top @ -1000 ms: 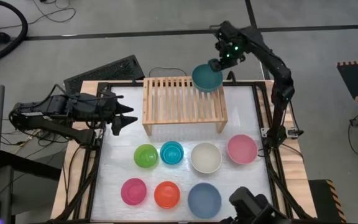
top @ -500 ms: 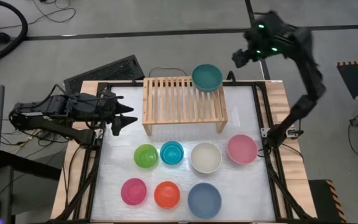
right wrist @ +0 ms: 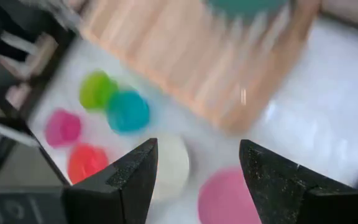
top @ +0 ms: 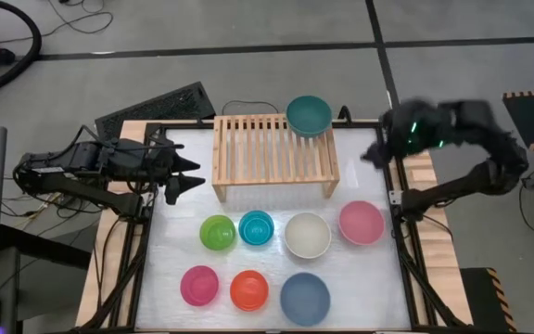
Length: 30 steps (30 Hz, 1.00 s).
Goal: Place and stack bowls onto a shelf
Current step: Stack the large pink bowl on top of the large dark blue bowl on the shelf
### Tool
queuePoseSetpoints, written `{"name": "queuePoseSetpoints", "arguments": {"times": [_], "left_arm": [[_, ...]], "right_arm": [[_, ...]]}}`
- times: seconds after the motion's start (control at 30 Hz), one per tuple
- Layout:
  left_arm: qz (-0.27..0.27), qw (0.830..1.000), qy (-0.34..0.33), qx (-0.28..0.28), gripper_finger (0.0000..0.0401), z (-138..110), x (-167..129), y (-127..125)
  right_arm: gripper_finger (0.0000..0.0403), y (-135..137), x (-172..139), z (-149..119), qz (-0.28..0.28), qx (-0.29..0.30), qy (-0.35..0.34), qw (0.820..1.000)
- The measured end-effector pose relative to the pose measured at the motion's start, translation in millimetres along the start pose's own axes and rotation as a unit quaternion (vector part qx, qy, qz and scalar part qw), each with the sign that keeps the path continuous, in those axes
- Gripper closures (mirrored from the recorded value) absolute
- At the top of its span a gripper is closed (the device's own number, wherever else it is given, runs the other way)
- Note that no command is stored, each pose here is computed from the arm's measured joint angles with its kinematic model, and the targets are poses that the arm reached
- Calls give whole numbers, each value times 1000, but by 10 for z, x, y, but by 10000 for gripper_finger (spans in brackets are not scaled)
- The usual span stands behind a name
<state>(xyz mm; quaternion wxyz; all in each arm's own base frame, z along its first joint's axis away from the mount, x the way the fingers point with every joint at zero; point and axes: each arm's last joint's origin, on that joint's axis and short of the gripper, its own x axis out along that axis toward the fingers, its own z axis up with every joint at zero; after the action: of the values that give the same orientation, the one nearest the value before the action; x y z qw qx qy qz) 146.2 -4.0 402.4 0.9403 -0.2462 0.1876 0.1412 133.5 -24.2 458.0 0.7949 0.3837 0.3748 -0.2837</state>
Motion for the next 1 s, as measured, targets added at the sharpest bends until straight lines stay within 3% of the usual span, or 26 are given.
{"name": "queuePoseSetpoints", "arguments": {"times": [0.17, 0.43, 0.8, 1.0], "left_arm": [[0, 1000, 0, 0, 136, 0, 0, 0], [-9, 1000, 6, 0, 136, -4, 0, -5], [-22, 1000, 16, 1, 136, -10, 0, -12], [-21, 1000, 16, 3, 136, -10, 3, -13]], "right_arm": [[149, -126, 449, -465, -65, 80, 89, 991], [149, -242, 861, -1038, -160, 169, 179, 956], [149, -66, 1013, -1561, -257, 281, 160, 911], [149, -14, 1179, -1600, -306, 316, 128, 889]]}}
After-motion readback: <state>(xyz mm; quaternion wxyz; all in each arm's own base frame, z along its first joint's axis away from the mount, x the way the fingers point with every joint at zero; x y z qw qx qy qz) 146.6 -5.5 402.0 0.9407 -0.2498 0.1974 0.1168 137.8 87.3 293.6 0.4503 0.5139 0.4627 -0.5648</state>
